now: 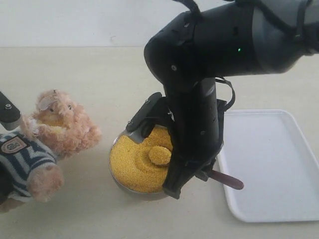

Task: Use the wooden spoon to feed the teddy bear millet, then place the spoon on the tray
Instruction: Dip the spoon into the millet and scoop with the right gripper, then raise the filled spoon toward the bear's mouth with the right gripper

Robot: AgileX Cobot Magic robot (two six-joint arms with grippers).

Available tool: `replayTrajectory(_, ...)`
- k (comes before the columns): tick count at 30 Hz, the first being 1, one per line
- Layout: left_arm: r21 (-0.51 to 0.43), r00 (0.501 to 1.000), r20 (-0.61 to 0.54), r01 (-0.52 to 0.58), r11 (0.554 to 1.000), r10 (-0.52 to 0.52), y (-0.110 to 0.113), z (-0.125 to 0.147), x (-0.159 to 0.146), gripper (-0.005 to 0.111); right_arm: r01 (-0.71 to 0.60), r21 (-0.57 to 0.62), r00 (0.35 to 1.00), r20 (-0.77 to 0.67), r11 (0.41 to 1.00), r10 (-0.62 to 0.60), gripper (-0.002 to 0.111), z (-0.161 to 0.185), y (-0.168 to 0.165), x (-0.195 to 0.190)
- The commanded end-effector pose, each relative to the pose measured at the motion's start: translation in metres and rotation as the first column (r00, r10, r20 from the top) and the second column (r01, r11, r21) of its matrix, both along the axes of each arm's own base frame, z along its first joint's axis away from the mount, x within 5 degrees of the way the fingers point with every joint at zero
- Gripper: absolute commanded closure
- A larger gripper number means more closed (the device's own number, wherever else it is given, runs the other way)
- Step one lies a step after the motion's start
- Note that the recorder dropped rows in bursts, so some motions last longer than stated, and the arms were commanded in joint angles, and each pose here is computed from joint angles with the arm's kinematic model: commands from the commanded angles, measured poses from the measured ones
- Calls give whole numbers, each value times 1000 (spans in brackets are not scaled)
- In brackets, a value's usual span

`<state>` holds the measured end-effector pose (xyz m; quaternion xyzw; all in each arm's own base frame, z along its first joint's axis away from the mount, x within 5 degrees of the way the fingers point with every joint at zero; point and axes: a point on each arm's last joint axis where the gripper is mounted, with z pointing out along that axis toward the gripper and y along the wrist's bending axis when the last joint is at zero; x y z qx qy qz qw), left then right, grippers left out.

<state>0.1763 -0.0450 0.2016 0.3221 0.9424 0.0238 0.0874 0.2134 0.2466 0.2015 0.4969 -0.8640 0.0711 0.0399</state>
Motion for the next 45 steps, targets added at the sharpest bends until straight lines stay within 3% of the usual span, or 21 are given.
replayTrajectory(1, -21, 1000, 25, -4, 1000, 5, -3, 2, 0, 103, 15, 41, 1000, -19, 999, -15, 109, 7, -1, -1)
replayTrajectory(7, -28, 1000, 23, -8, 1000, 9, -3, 2, 0, 103, 18, 76, 1000, -4, 997, -17, 109, 17, 2, 0)
replayTrajectory(13, -31, 1000, 22, -5, 1000, 6, -4, 2, 0, 103, 39, 184, 999, 21, 982, -43, 109, 42, 17, 6)
replayTrajectory(21, -77, 997, 24, 81, 994, -79, -9, 3, -1, 103, 53, 283, 993, 86, 958, -80, 109, 72, 31, 15)
replayTrajectory(30, -102, 994, 40, 101, 990, -97, -12, 3, 0, 103, 10, 363, 989, 133, 932, -62, 109, 97, 54, 10)
replayTrajectory(45, -102, 994, 46, 101, 990, -97, -12, 3, 1, 103, -20, 347, 988, 153, 938, -35, 109, 82, 91, 12)
